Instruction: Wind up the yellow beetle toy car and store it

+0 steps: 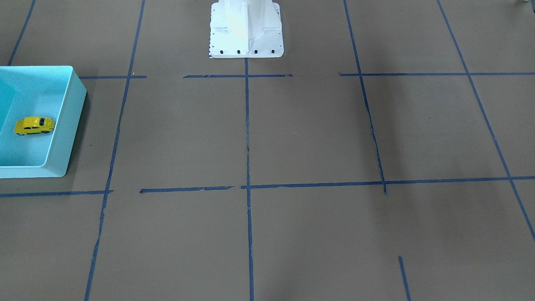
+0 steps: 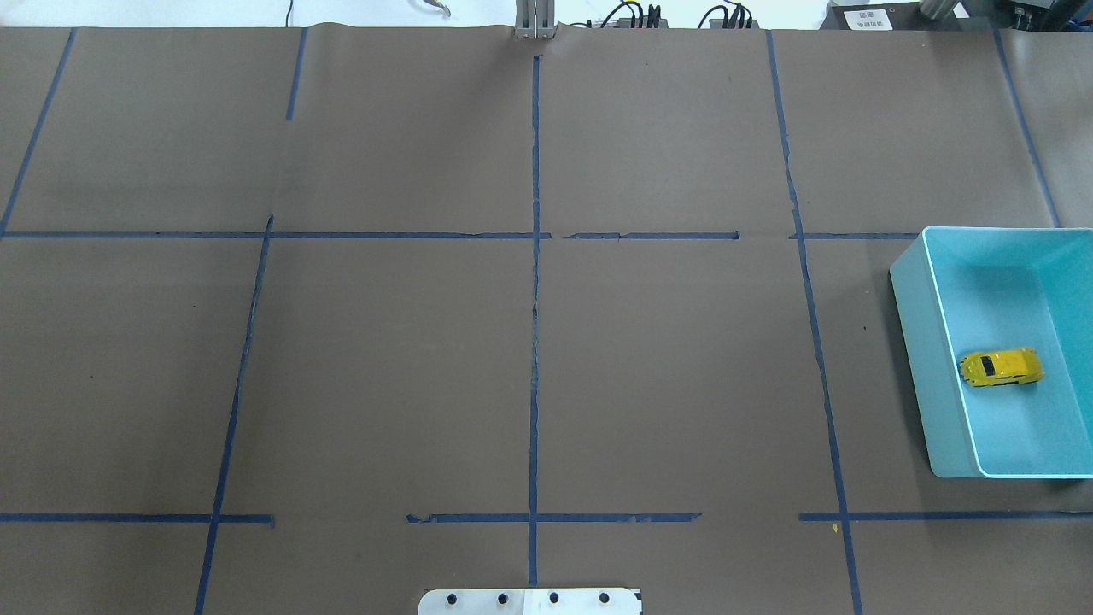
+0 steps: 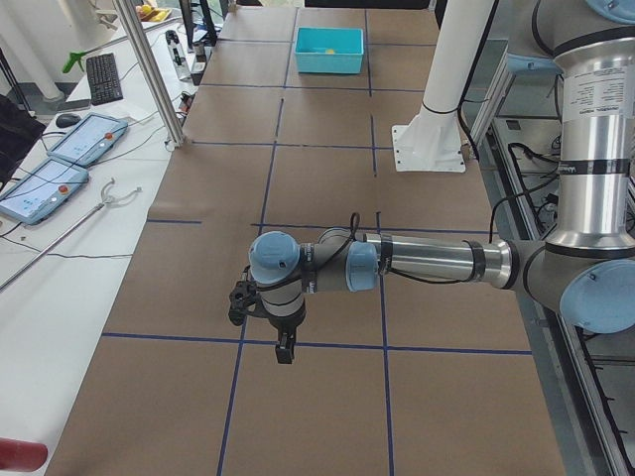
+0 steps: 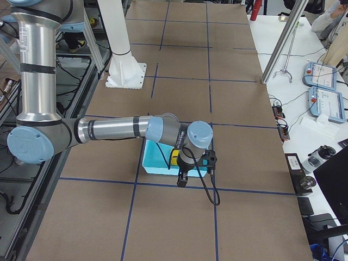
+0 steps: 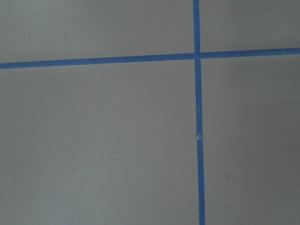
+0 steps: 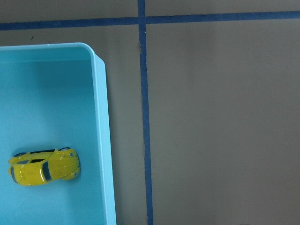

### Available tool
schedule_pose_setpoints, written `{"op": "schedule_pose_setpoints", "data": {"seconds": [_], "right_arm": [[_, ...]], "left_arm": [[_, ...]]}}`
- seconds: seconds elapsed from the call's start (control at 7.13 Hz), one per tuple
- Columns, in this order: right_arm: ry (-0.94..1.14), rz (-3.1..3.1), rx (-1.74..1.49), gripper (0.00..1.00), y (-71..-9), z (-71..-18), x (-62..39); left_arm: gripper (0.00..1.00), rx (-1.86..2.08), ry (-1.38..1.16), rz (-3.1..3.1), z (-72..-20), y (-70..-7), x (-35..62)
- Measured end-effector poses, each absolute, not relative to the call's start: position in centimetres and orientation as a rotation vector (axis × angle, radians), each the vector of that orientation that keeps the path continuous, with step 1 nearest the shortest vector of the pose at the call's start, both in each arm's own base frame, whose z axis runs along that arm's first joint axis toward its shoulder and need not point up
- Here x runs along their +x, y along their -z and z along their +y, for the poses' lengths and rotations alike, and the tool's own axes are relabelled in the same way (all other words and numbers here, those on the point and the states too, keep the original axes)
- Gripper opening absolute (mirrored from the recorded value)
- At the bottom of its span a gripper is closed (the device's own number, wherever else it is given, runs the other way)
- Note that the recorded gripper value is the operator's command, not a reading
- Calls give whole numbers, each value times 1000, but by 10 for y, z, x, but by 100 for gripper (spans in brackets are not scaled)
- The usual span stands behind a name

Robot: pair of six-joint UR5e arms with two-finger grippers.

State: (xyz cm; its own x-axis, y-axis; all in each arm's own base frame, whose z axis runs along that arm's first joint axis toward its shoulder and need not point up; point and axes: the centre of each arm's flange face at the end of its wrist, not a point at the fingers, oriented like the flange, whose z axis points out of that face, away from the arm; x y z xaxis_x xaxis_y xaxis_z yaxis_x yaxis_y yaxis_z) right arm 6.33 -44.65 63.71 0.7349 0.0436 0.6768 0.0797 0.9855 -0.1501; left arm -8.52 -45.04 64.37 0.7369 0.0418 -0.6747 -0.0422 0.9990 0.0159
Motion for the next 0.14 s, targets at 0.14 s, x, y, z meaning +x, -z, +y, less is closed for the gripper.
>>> {"op": "schedule_pose_setpoints", "data": {"seconds": [0.14], "right_arm": [[22,-746,-173,99,-639,-447,63]], "left_arm": [[100,0,-47,741,-450,-644,-85]]}}
